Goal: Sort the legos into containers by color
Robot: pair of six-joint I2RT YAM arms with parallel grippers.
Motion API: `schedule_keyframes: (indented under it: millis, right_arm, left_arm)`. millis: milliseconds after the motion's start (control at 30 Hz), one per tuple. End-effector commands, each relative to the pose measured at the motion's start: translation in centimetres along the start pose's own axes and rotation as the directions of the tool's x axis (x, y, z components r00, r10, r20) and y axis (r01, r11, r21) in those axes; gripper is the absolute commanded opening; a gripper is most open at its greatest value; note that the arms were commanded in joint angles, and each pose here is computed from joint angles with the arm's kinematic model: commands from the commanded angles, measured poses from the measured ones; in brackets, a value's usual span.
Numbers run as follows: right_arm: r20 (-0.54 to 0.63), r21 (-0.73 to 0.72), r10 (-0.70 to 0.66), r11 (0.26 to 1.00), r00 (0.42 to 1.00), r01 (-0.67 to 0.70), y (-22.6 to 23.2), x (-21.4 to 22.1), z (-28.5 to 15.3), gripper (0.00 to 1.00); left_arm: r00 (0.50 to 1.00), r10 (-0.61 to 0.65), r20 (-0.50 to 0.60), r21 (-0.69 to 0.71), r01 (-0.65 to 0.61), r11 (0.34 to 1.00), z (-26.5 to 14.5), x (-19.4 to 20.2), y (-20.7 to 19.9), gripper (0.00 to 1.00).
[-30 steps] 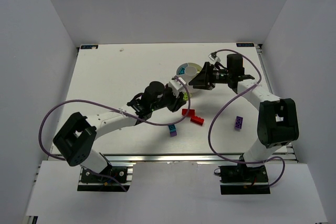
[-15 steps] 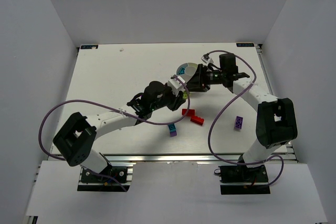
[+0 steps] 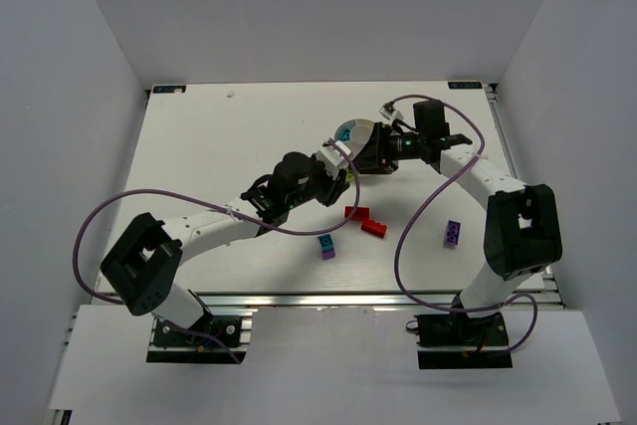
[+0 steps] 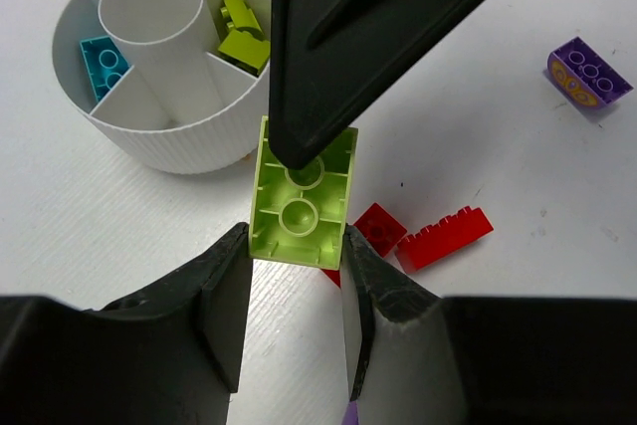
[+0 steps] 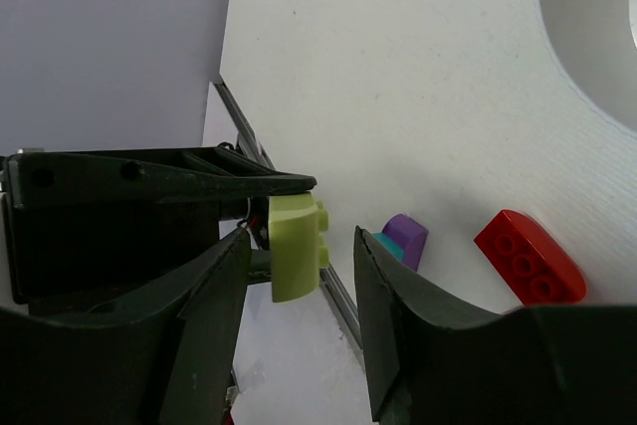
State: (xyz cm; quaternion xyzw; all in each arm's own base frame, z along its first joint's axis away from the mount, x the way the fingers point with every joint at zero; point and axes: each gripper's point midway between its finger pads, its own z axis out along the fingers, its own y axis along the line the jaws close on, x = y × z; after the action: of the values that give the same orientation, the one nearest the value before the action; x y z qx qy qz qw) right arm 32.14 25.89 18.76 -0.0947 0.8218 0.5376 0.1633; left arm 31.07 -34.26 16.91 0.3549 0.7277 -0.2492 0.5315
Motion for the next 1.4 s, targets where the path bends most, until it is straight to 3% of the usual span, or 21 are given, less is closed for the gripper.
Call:
schedule_keyframes:
  millis: [0,200,400,500,633,700,767,833,900,1133,1367]
  right_arm:
    - [0.003,-0.007,-0.039,0.999,0.999,0.039,0.8,-0.9,0.2,0.51]
    - [-0.014,-0.018,-0.053,0.998,0.998,0.053,1.1,-0.8,0.5,0.5]
    - [-0.015,-0.048,-0.073,0.996,0.997,0.073,1.7,-0.9,0.7,0.34]
    - [-0.021,-0.074,-0.078,0.994,0.997,0.076,2.0,-0.7,0.7,0.2]
    - [-0.025,-0.101,-0.096,0.99,0.995,0.093,2.5,-0.6,0.6,0.07]
    - [-0.023,-0.105,-0.132,0.986,0.991,0.129,2.5,-0.7,0.6,0.01]
    - [-0.02,-0.089,-0.163,0.983,0.986,0.16,2.2,-1.0,0.5,0.0]
    - [-0.009,-0.076,-0.176,0.982,0.984,0.175,1.8,-1.4,0.2,0.0]
    - [0.012,-0.054,-0.192,0.98,0.981,0.193,1.4,-2.3,0.0,0.0]
    - [0.137,0.091,-0.3,0.953,0.944,0.29,-1.4,-8.6,-3.1,0.0]
    - [0.214,0.306,-0.481,0.859,0.85,0.41,-3.6,-15.1,-6.8,0.0]
  left_arm:
    - [0.996,0.022,0.092,-0.022,-0.02,1.0,-0.4,-4.1,0.4,0.06]
    - [0.995,0.026,0.094,-0.018,-0.024,1.0,-0.2,-4.2,0.3,0.07]
    - [0.995,0.014,0.098,-0.007,-0.013,1.0,0.0,-4.3,0.1,0.08]
    - [0.994,0.002,0.105,-0.021,0.0,1.0,-0.1,-4.4,0.3,0.2]
    - [0.992,-0.008,0.128,-0.076,0.018,0.997,-0.7,-5.2,1.2,0.54]
    - [0.992,-0.02,0.122,-0.128,0.035,0.991,-0.9,-5.4,2.1,0.59]
    - [0.99,-0.076,0.122,-0.183,0.098,0.978,-1.0,-5.7,3.0,0.7]
    - [0.988,-0.091,0.123,-0.207,0.116,0.972,-1.1,-5.9,3.4,0.75]
    - [0.983,-0.129,0.133,-0.224,0.157,0.962,-1.4,-6.1,3.6,0.89]
    - [0.951,-0.249,0.184,-0.328,0.298,0.896,-3.5,-6.4,5.5,0.98]
    - [0.857,-0.492,0.153,-0.392,0.509,0.766,-4.7,-4.0,7.6,0.98]
